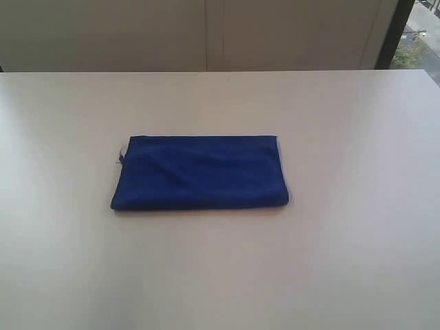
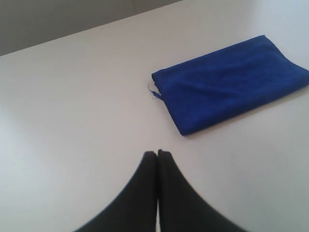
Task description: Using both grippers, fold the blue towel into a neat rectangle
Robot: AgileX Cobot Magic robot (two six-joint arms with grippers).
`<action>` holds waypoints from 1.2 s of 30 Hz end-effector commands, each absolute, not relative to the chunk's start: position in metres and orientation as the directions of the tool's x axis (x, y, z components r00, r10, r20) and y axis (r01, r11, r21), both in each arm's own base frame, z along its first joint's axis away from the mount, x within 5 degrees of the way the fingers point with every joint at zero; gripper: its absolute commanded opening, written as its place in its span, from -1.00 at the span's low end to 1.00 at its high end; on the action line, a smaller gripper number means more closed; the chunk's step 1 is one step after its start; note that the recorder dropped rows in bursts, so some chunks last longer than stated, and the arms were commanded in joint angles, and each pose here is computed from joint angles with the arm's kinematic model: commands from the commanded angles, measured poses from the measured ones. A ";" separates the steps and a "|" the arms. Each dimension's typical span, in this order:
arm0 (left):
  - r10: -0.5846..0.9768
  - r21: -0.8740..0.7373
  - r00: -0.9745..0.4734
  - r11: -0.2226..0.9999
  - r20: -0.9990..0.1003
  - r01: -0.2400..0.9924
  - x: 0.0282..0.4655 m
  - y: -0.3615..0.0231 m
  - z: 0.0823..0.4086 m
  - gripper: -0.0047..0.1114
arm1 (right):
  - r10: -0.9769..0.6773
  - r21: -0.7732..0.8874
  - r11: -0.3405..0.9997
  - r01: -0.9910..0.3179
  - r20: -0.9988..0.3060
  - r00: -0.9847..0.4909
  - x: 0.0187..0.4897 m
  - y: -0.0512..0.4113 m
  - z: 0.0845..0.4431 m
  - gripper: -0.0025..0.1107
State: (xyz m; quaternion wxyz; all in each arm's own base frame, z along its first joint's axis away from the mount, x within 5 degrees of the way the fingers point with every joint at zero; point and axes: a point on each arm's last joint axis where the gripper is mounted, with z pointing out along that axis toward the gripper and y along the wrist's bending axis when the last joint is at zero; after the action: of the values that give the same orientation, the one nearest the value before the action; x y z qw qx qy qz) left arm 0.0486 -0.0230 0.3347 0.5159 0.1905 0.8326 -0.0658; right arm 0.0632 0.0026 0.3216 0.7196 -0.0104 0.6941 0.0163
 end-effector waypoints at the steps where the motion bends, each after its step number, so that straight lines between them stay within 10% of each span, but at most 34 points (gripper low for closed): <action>1: 0.255 0.095 -0.388 0.917 -0.885 0.387 0.045 -0.022 0.333 -0.92 | 0.002 0.001 1.000 -0.025 -0.999 0.038 0.062 0.002 0.320 -0.96; 13: 0.273 0.184 -0.212 0.914 -0.939 0.361 0.007 -0.014 0.336 -0.92 | 0.002 0.001 1.000 -0.025 -0.999 0.038 0.062 0.002 0.320 -0.96; 36: 0.237 0.131 -0.280 0.927 -0.930 0.351 0.028 -0.017 0.237 -0.92 | 0.002 0.001 1.000 -0.025 -0.999 0.038 0.062 0.002 0.320 -0.96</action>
State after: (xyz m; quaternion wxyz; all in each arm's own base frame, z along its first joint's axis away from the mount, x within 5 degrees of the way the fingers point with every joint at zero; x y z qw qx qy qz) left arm 0.0276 -0.0162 0.2387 0.5680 0.1911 0.7995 -0.0405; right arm 0.0632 0.0026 0.3216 0.7194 -0.0104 0.6944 0.0163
